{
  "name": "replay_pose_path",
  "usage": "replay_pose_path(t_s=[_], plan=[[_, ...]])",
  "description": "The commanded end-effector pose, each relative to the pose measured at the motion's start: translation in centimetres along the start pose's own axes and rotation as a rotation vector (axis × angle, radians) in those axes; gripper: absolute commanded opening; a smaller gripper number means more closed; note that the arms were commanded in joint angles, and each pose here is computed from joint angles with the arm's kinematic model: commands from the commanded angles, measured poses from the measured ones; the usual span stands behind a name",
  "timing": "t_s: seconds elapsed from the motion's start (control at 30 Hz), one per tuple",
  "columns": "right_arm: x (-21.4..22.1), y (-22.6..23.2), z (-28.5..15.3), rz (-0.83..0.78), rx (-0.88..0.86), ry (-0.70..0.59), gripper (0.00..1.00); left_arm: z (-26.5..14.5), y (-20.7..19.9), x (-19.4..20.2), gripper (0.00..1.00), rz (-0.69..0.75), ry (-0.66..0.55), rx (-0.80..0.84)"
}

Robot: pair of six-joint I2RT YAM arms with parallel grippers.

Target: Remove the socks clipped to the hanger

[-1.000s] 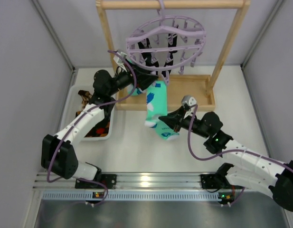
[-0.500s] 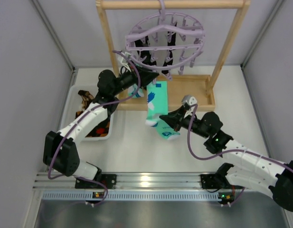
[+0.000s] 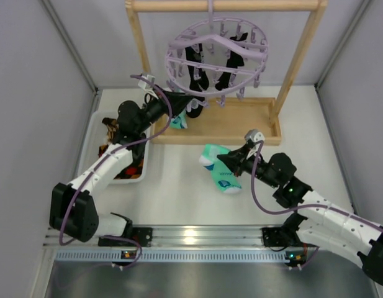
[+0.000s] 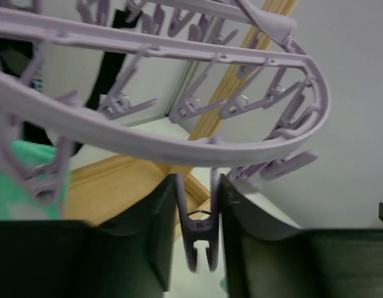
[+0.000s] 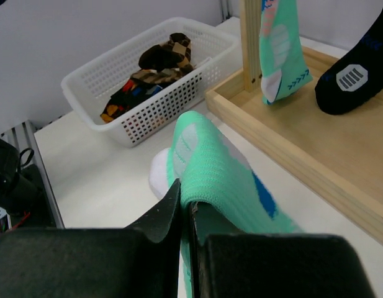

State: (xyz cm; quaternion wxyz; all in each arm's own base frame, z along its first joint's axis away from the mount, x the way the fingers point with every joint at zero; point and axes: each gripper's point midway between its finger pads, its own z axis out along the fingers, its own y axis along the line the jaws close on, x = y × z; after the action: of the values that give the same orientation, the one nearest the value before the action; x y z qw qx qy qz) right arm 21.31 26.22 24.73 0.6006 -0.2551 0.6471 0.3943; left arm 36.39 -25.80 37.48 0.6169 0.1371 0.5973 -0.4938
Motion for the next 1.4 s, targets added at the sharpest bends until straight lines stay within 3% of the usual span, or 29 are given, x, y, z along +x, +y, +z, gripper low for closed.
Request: replay_pose_path(t_s=[0.0,0.03,0.13,0.2,0.23,0.27,0.3,0.33,0.47,0.57,0.73,0.83,0.9,0.93,0.97,1.0,1.03,1.07,1.1,1.13,1.2,1.23,1.27,1.3,1.33,1.37], plan=[[-2.4,-0.3,0.5,-0.003,0.029,-0.029,0.0,-3.2,0.1,-0.2,0.37,0.047,-0.03,-0.094],[-2.2,-0.4,0.7,-0.002,0.032,-0.015,0.0,-3.8,0.7,0.1,0.56,0.069,-0.021,-0.131],[-2.9,0.0,1.9,-0.001,0.006,-0.005,0.0,-6.9,2.5,0.8,0.66,0.09,0.019,-0.314],[-3.4,0.3,3.0,0.009,-0.016,-0.003,0.0,-8.7,3.7,0.8,0.79,0.097,0.025,-0.427],[-3.7,0.5,3.4,0.012,-0.029,-0.005,0.0,-10.5,4.7,2.2,0.89,0.077,0.085,-0.515],[-4.2,0.8,4.4,0.023,-0.046,-0.013,0.0,-12.5,6.0,0.6,0.93,0.091,0.03,-0.664],[-4.4,1.2,4.9,0.031,-0.073,-0.011,0.0,-14.1,6.7,1.0,0.97,0.068,0.05,-0.753],[-5.8,1.7,5.6,0.036,-0.092,-0.033,0.0,-17.3,8.4,1.8,0.98,0.071,0.091,-0.924],[-6.0,3.6,9.6,0.032,-0.139,-0.005,0.0,-24.6,8.4,0.8,0.98,0.097,0.105,-1.212],[-6.7,6.2,12.8,0.015,-0.177,-0.009,0.0,-28.2,7.4,0.2,0.98,0.126,0.138,-1.311],[-7.6,9.7,18.3,0.013,-0.198,-0.029,0.0,-32.6,3.9,-4.9,0.98,0.235,0.061,-1.38],[-10.2,11.8,22.0,0.009,-0.236,-0.089,0.0,-35.1,2.6,-6.1,0.98,0.284,-0.005,-1.4],[-8.3,12.7,24.5,0.009,-0.257,-0.055,0.0,-36.2,2.3,-6.1,0.98,0.287,-0.043,-1.412],[-10.7,13.6,25.5,0.004,-0.278,-0.104,0.0,-36.9,2.0,-5.9,0.98,0.277,-0.074,-1.4],[-7.8,13.6,27.4,0.007,-0.277,-0.042,0.0,-37.2,1.9,-5.7,0.98,0.268,-0.09,-1.398],[-7.6,14.2,28.3,0.005,-0.29,-0.036,0.0,-37.4,1.8,-5.5,0.98,0.246,-0.118,-1.391],[-10.0,14.9,29.1,0.003,-0.305,-0.084,0.0,-37.6,1.9,-5.2,0.98,0.238,-0.129,-1.394],[-6.8,14.7,30.9,0.007,-0.3,-0.022,0.0,-38.0,2.1,-4.8,0.98,0.233,-0.138,-1.401],[-6.3,15.1,31.6,0.009,-0.31,-0.01,0.0,-37.9,2.0,-4.6,0.98,0.212,-0.155,-1.391],[-8.4,15.9,32.3,0.013,-0.327,-0.055,0.0,-37.9,2.0,-4.4,0.98,0.202,-0.159,-1.386],[-4.3,16.1,34.2,0.033,-0.338,0.022,0.0,-38.0,1.9,-4.3,0.98,0.196,-0.167,-1.377],[-4.9,16.4,34.7,0.041,-0.346,0.01,0.08,-38.0,1.9,-4.3,0.98,0.196,-0.171,-1.377],[-2.6,16.1,35.3,0.045,-0.347,0.054,0.49,-37.9,1.9,-4.2,0.98,0.193,-0.166,-1.365],[-1.8,16.2,35.3,0.042,-0.341,0.076,0.67,-37.8,1.9,-4.1,0.98,0.193,-0.159,-1.357],[0.0,15.6,35.1,0.035,-0.32,0.113,0.73,-37.6,1.8,-4.0,0.98,0.19,-0.157,-1.345],[-2.3,15.8,34.0,0.03,-0.315,0.078,0.75,-37.4,1.8,-3.9,0.98,0.188,-0.151,-1.338]])
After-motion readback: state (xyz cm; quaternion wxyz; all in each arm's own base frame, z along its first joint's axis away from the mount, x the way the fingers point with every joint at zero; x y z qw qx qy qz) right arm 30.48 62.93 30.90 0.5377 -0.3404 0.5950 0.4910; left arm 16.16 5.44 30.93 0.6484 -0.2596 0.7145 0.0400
